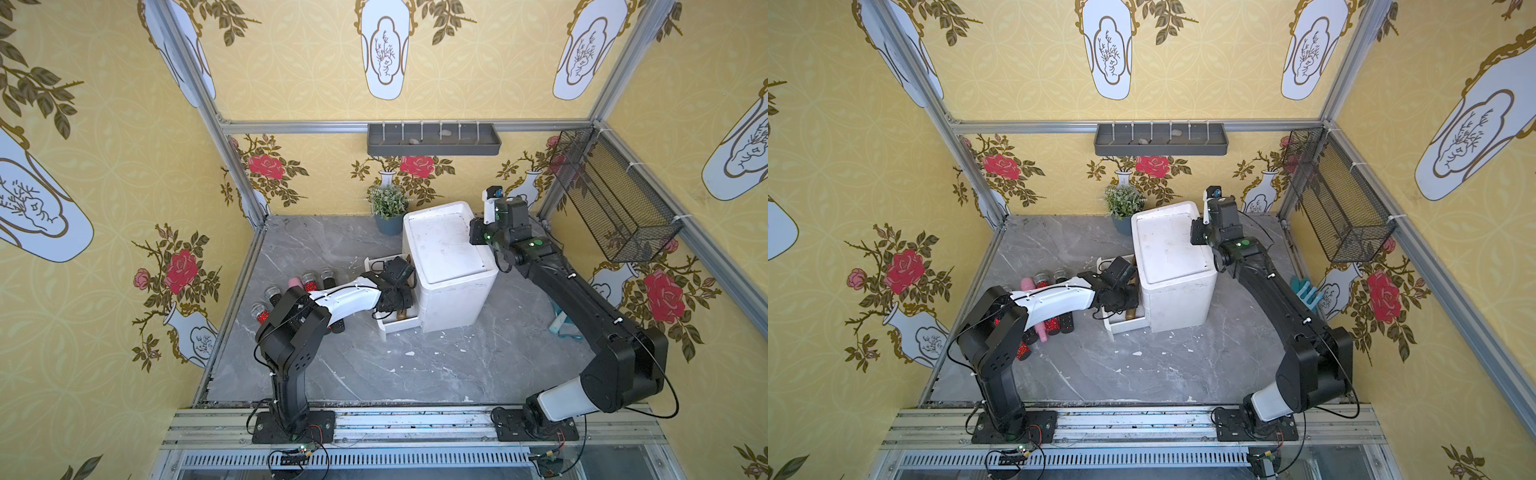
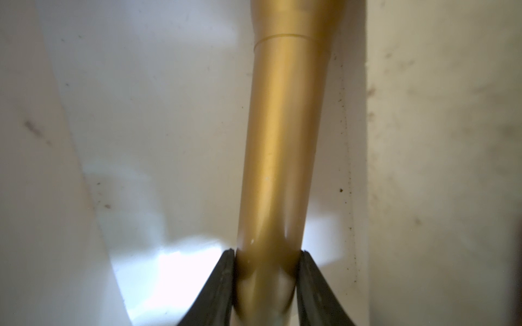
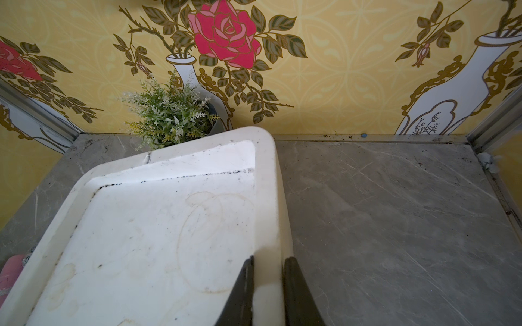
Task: Take the microphone out of the drawer
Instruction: Pick up the microphone from the drawer.
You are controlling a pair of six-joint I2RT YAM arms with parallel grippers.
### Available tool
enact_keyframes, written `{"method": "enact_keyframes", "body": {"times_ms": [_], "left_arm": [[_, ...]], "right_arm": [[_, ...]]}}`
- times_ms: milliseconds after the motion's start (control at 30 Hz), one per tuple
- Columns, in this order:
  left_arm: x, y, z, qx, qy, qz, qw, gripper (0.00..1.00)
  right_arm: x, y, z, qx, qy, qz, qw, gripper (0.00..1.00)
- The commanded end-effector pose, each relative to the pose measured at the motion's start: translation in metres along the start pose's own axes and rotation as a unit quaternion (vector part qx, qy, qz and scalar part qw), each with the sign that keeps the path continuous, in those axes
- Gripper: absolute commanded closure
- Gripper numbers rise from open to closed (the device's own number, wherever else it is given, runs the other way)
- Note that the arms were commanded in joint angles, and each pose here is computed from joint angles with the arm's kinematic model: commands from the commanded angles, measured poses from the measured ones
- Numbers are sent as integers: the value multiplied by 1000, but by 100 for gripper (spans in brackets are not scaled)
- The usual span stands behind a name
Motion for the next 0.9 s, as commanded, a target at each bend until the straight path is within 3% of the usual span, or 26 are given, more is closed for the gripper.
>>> {"method": "enact_keyframes", "body": {"times_ms": [0, 500, 867], "left_arm": [[9, -5, 6, -57, -42, -14, 997, 86], [6, 8, 2, -132, -81, 27, 988, 84], [2, 15, 4, -221, -104, 42, 969, 85]], "right_arm": [[7, 11, -50, 18, 136, 31, 990, 91], [10, 11, -52, 19, 134, 34, 990, 91], [9, 13, -49, 22, 125, 45, 991, 91]]}}
Point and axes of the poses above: each gripper's point midway between its finger pads, its own x axis out along the fingers, its own y axis along the line the jaws close on, z = x × y, the point moved 8 cm from there along -x, back along the fingers, and after that the axes turned 10 degrees about -x, right-handed, at the moved point
